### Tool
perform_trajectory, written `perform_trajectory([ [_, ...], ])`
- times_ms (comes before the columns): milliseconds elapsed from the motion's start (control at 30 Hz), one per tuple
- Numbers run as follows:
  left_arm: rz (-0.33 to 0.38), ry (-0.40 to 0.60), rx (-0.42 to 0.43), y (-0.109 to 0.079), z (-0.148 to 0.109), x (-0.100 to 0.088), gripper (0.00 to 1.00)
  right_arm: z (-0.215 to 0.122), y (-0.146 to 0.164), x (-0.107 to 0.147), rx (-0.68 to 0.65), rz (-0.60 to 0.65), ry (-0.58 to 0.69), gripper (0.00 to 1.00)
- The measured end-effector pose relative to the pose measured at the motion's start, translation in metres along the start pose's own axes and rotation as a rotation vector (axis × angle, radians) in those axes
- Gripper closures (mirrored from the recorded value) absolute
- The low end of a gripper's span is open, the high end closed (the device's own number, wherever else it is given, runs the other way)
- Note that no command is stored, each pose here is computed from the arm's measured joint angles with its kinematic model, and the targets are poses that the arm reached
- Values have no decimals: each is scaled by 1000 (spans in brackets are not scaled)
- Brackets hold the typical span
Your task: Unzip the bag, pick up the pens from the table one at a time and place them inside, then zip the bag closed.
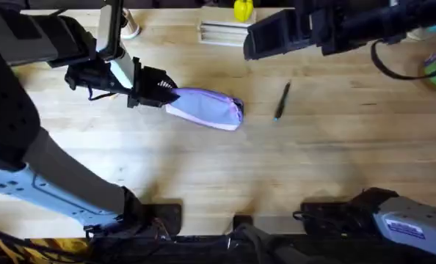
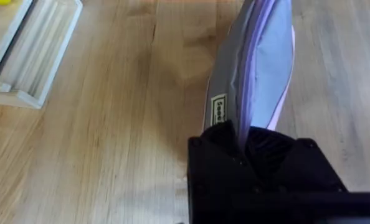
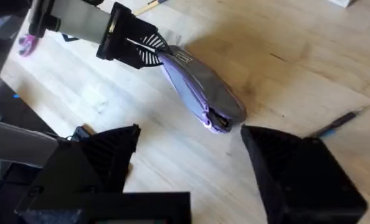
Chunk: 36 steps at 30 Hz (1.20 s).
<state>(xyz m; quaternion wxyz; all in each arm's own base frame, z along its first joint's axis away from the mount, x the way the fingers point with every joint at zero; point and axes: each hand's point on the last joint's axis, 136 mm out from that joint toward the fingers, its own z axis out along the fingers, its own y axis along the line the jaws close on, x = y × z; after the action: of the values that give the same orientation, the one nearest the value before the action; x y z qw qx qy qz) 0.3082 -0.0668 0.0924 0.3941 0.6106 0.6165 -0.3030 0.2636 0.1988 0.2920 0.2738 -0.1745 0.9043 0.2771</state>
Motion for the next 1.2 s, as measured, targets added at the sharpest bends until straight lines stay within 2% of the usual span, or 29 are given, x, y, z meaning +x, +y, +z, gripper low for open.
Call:
perform_trajectory([
  [200,0,0,0,0,0,0,959,1,-8,4,47,6,19,7],
  [467,0,0,0,0,0,0,959,16,-11,33,118,-27,136,7],
  [767,0,0,0,0,0,0,959,66,11,75,77,-57,198,7],
  [900,0,0,0,0,0,0,959,80,11,93,105,-41,217,7],
  [1033,1,0,-1,0,0,0,959,88,4,91,139,0,180,47],
  [1200,2,0,-1,0,0,0,959,94,0,94,163,47,176,49],
])
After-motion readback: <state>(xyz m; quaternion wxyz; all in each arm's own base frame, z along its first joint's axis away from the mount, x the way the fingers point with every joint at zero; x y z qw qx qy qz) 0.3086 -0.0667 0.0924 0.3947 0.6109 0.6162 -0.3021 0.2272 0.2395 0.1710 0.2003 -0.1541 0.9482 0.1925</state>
